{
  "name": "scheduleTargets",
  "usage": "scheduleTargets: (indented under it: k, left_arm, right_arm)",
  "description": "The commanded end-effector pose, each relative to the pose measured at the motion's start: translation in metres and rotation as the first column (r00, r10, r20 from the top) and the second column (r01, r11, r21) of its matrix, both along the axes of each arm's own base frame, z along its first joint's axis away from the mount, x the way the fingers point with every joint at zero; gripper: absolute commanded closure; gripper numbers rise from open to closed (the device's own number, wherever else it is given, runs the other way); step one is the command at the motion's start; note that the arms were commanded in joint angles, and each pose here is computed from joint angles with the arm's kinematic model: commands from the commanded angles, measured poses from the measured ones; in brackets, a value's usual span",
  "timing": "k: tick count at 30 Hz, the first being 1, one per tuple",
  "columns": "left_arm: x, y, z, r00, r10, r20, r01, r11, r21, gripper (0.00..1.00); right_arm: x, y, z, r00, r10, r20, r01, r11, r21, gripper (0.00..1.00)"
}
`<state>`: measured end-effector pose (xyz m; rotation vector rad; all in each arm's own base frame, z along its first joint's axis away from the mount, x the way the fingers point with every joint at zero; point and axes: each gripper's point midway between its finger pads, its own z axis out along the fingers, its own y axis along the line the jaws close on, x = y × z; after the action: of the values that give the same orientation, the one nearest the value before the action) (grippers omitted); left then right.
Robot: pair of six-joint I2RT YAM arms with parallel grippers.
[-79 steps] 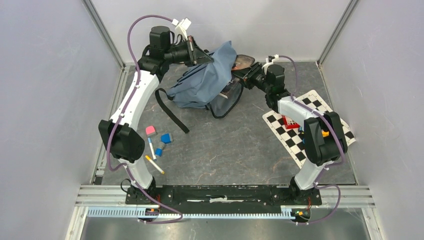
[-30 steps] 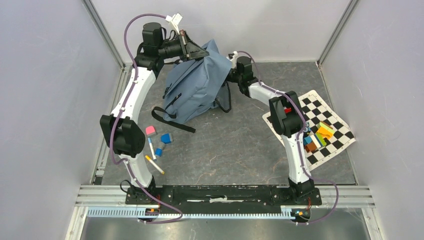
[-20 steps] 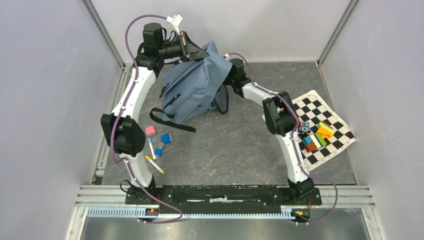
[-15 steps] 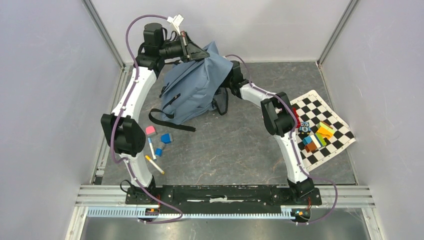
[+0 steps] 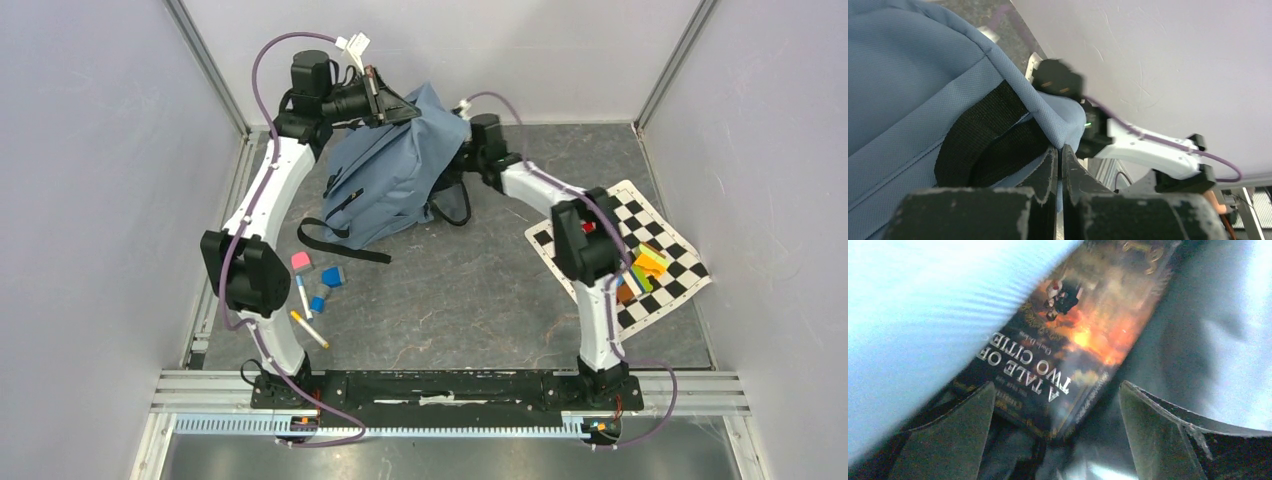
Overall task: Pack the student bag
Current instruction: Place the book in the student bag.
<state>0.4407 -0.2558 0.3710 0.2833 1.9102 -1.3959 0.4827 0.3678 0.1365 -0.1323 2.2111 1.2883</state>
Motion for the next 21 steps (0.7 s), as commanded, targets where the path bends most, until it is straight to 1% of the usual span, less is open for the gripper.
scheduleTargets:
  k: [1,3,7,10,12,15,17,19,21]
  left_arm:
    - [-0.003,0.016,0.033,0.984,0.102,0.145,-0.106,0.994,0.018,0.98]
    - [-0.001,0.019,0.028,0.982,0.130,0.137,-0.134,0.991,0.025,0.98]
    - [0.006,0.025,0.011,0.976,0.191,0.102,-0.197,0.979,0.044,0.98]
    - [0.014,0.032,-0.002,0.963,0.265,0.058,-0.268,0.962,0.058,0.98]
    - [0.021,0.037,-0.009,0.949,0.315,0.027,-0.317,0.947,0.061,0.98]
    - [0.031,0.044,-0.014,0.922,0.387,0.005,-0.387,0.920,0.066,0.98]
    - [0.036,0.046,-0.016,0.910,0.414,-0.010,-0.412,0.909,0.065,0.98]
    - [0.039,0.045,-0.017,0.911,0.412,-0.013,-0.410,0.910,0.060,0.98]
    - [0.041,0.044,-0.018,0.914,0.406,-0.015,-0.404,0.913,0.061,0.98]
  right_arm:
    - [0.028,-0.093,0.088,0.945,-0.156,0.287,0.175,0.984,-0.044,0.02]
    - [0.019,-0.119,0.085,0.935,-0.187,0.301,0.221,0.972,-0.084,0.02]
    - [-0.008,-0.155,0.079,0.922,-0.228,0.313,0.280,0.951,-0.132,0.02]
    - [-0.035,-0.168,0.077,0.905,-0.214,0.367,0.293,0.940,-0.175,0.03]
    - [-0.056,-0.171,0.082,0.890,-0.205,0.408,0.294,0.941,-0.170,0.05]
    - [-0.087,-0.164,0.087,0.874,-0.188,0.448,0.277,0.951,-0.140,0.12]
    - [-0.108,-0.148,0.095,0.861,-0.167,0.480,0.256,0.959,-0.126,0.14]
    - [-0.123,-0.131,0.098,0.856,-0.157,0.493,0.246,0.962,-0.120,0.17]
    - [-0.137,-0.111,0.102,0.856,-0.160,0.492,0.229,0.970,-0.083,0.22]
